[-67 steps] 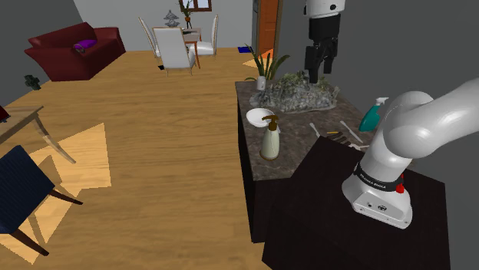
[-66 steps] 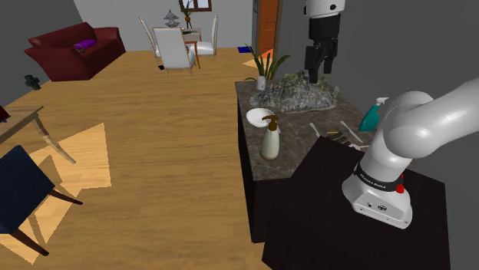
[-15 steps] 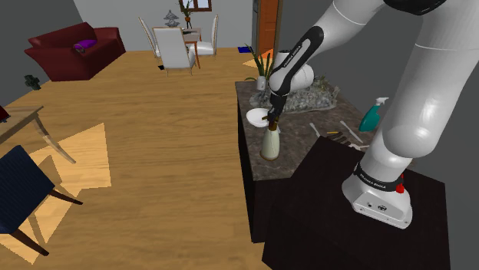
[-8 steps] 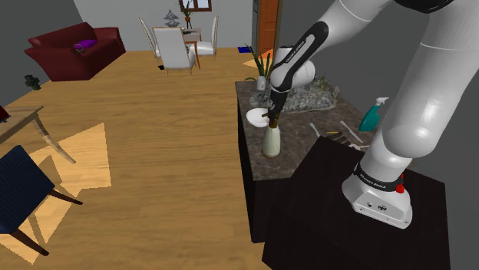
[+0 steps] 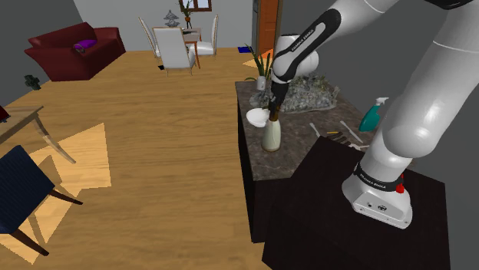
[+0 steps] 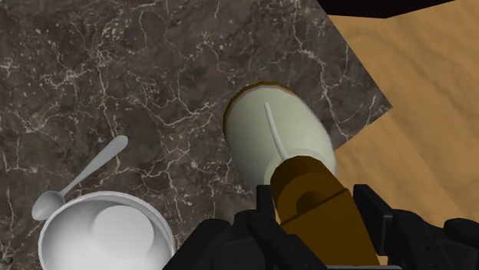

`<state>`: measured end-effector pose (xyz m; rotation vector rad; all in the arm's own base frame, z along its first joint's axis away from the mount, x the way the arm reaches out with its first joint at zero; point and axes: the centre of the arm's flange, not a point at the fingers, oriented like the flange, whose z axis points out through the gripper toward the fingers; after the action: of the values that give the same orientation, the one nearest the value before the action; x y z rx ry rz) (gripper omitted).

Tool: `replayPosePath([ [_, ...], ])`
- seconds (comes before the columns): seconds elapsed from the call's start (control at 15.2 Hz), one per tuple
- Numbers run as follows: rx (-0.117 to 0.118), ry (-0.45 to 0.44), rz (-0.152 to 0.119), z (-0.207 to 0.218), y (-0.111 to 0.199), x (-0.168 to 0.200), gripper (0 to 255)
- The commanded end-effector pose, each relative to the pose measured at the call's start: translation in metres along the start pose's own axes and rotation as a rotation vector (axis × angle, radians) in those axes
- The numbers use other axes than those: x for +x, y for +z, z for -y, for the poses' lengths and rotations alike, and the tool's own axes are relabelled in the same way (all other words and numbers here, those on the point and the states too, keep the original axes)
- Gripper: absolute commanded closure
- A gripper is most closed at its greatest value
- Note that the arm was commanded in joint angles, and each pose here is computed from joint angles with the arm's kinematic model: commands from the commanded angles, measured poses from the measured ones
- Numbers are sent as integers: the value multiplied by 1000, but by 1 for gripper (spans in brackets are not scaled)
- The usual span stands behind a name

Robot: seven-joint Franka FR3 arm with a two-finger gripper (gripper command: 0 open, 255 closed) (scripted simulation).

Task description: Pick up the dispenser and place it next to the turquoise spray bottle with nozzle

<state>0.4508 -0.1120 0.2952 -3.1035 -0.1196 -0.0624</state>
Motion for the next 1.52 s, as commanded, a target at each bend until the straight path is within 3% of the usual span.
replayPosePath([
  [0.0, 0, 0, 0, 0, -10, 0, 255],
  [1.45, 0, 0, 0, 4, -126, 5, 255],
])
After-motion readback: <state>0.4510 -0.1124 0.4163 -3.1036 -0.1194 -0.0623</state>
